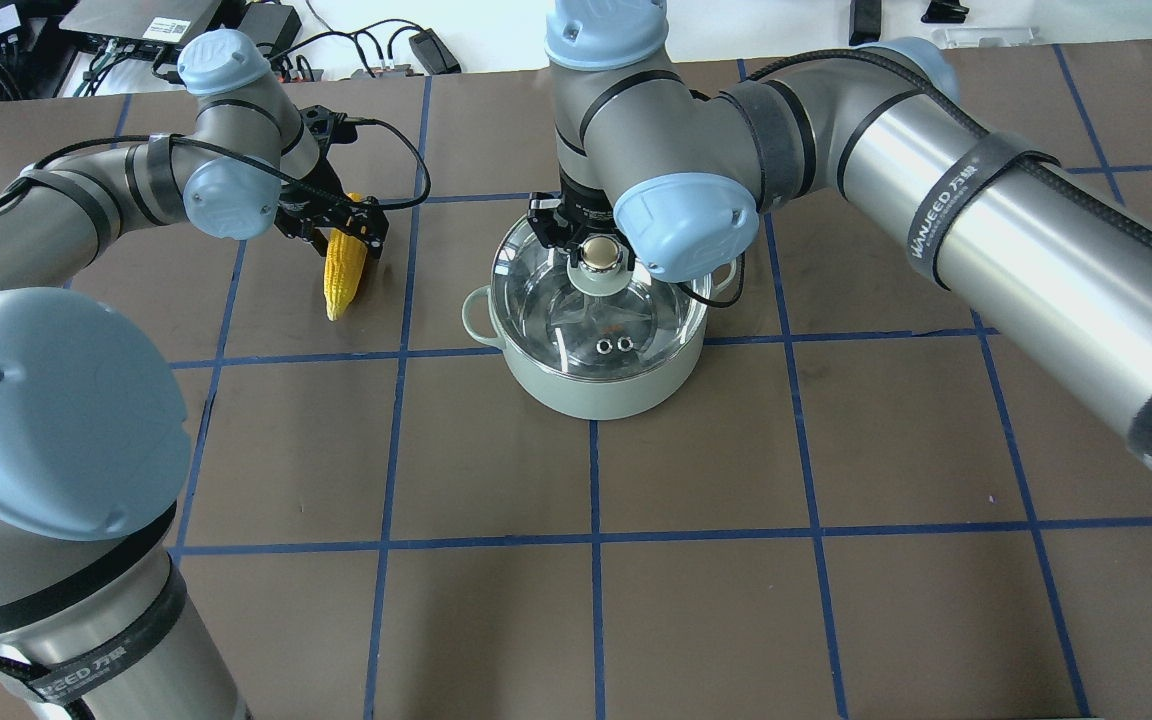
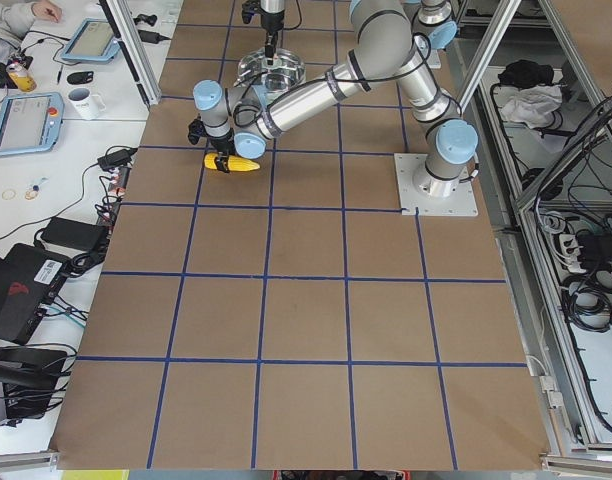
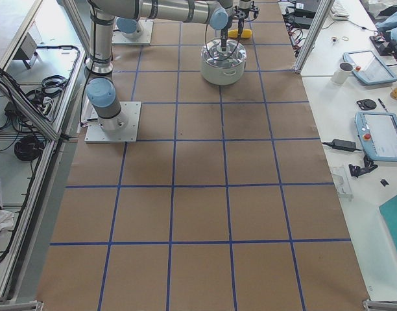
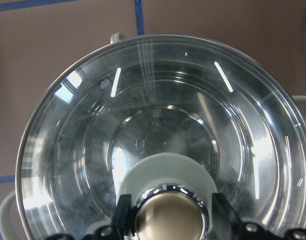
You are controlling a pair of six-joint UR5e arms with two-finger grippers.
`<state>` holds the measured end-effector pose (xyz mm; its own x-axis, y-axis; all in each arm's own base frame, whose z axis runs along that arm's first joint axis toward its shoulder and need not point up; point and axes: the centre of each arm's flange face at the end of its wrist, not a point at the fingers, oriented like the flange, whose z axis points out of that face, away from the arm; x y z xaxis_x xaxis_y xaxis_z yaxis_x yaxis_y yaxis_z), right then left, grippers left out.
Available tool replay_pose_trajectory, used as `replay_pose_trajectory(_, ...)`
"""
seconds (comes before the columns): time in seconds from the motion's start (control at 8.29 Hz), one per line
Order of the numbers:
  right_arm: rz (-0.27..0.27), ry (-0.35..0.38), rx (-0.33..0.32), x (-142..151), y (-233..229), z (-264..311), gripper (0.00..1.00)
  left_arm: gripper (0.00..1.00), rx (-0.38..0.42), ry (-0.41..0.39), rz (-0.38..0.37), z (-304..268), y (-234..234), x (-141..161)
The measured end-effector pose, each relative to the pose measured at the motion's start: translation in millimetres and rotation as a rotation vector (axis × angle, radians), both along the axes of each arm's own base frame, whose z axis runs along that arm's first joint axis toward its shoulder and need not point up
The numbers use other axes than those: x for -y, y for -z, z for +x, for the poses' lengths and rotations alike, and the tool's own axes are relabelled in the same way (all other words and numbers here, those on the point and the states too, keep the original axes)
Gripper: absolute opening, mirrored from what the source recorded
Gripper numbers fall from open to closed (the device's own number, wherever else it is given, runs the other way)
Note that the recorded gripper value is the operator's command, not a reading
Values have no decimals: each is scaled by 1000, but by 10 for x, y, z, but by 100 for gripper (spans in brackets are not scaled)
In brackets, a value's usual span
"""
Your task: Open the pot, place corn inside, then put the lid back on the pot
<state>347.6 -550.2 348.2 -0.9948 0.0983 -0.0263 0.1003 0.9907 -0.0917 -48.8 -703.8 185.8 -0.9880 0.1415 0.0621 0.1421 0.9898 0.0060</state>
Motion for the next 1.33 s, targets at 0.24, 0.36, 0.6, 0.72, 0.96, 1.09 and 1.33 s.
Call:
replay_pose_trajectory(0.24,0,-3,-3,1,2,-2,49,0,6,-12,0,6,-41,2)
replay_pose_trajectory(0.36,-1,-3,-3,1,1,-2,48,0,6,-22,6,5,-97,-12)
replay_pose_trajectory(0.6,-1,1,-2,-1,-6,-3,41,0,6,-93,43,-6,-375,-108)
replay_pose_trajectory(0.72,-7,2,1,2,-42,-1,38,0,8,-138,46,-14,-604,-177)
replay_pose_trajectory(0.96,-28,-1,7,-7,-174,-13,37,0,10,-187,41,-47,-1061,-337)
replay_pose_trajectory(1.09,-45,-4,11,-31,-300,-49,37,0,10,-203,41,-96,-1265,-428)
replay_pose_trajectory(1.33,-66,-11,9,-86,-705,-376,38,0,7,-242,34,-337,-1619,-610)
